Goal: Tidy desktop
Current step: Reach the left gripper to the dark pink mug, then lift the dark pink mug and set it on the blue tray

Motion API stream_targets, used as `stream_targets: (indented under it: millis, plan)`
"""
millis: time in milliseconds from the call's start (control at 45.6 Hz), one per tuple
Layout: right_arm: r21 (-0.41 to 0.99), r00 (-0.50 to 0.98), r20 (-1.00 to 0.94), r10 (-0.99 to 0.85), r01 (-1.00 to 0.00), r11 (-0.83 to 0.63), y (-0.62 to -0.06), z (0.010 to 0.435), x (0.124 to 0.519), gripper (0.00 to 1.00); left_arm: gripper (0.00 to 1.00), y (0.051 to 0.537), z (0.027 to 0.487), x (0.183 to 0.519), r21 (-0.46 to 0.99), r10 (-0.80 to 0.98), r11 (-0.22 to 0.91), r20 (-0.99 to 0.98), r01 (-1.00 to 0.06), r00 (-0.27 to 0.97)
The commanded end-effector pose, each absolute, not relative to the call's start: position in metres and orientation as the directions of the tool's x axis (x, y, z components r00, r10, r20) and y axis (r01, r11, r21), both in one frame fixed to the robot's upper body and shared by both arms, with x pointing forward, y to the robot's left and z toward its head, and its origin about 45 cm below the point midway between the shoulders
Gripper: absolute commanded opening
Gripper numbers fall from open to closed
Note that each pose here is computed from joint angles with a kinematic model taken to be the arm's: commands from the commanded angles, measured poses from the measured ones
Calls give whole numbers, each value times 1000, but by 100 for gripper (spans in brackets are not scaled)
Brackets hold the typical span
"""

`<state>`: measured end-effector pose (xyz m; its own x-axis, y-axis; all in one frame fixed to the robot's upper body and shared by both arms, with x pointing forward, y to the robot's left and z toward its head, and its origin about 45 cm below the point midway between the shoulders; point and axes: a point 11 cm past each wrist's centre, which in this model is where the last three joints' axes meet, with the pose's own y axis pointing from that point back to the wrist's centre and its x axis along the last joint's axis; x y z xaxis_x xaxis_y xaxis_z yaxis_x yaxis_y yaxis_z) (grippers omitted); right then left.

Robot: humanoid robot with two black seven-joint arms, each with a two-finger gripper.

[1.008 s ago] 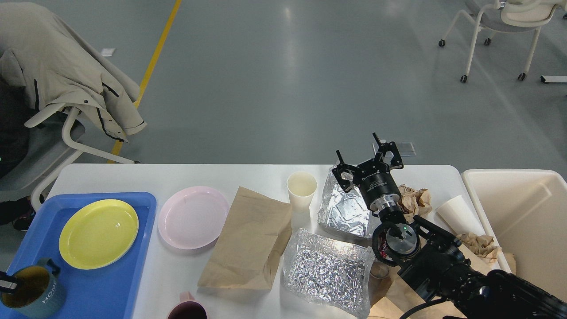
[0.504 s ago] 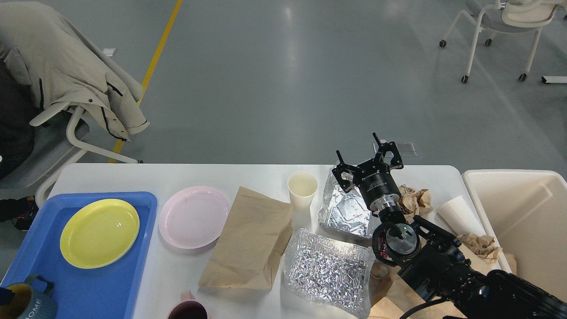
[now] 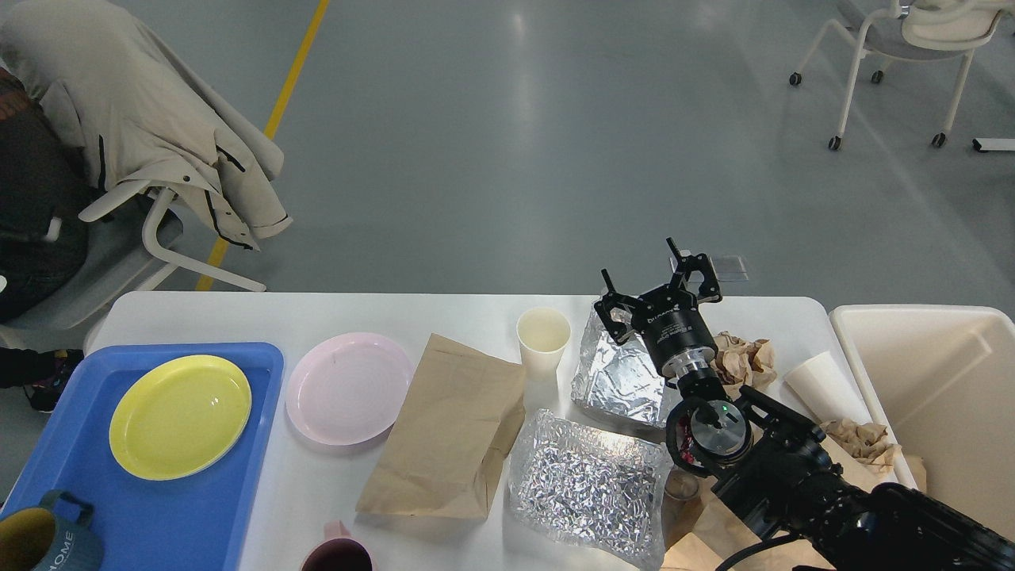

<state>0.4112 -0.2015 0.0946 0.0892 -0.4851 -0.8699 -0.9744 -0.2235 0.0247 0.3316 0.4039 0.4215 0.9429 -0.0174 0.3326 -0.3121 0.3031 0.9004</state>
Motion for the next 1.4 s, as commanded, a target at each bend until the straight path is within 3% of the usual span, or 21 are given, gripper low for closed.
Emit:
stream_targets:
  millis: [0, 175, 438, 767, 921, 1162, 1271, 1315, 1381]
  plan:
    - [24, 90, -870, -485, -974, -224, -202, 95, 411, 100, 95, 382, 343, 299, 924, -92, 230, 332, -304, 939]
    - [24, 89, -870, -484, -975, -223, -202, 95, 411, 100, 95, 326, 269, 275, 951, -235, 243, 249, -191, 939]
    - [25, 88, -870, -485, -975, -221, -202, 95, 411, 100, 94, 301, 219, 250, 977, -363, 211, 104, -27, 926]
    - [24, 89, -870, -484, -975, -223, -202, 95, 411, 100, 93, 278, 164, 231, 982, -447, 186, 87, -3, 890]
    - [26, 88, -870, -485, -975, -222, -202, 94, 411, 100, 89, 268, 146, 227, 981, -455, 195, 85, 6, 886]
    - [23, 90, -871, -483, -975, -223, -201, 95, 411, 100, 60, 266, 133, 230, 986, -474, 164, 95, -18, 875]
    - [26, 89, -869, -486, -974, -223, -202, 94, 411, 100, 53, 268, 129, 228, 988, -473, 152, 85, -14, 877]
    - [25, 90, -870, -485, -974, -224, -201, 95, 411, 100, 43, 269, 128, 226, 989, -473, 146, 81, -12, 877]
    - [25, 90, -870, -485, -974, -224, -201, 95, 411, 100, 18, 271, 125, 223, 990, -472, 141, 72, -5, 879]
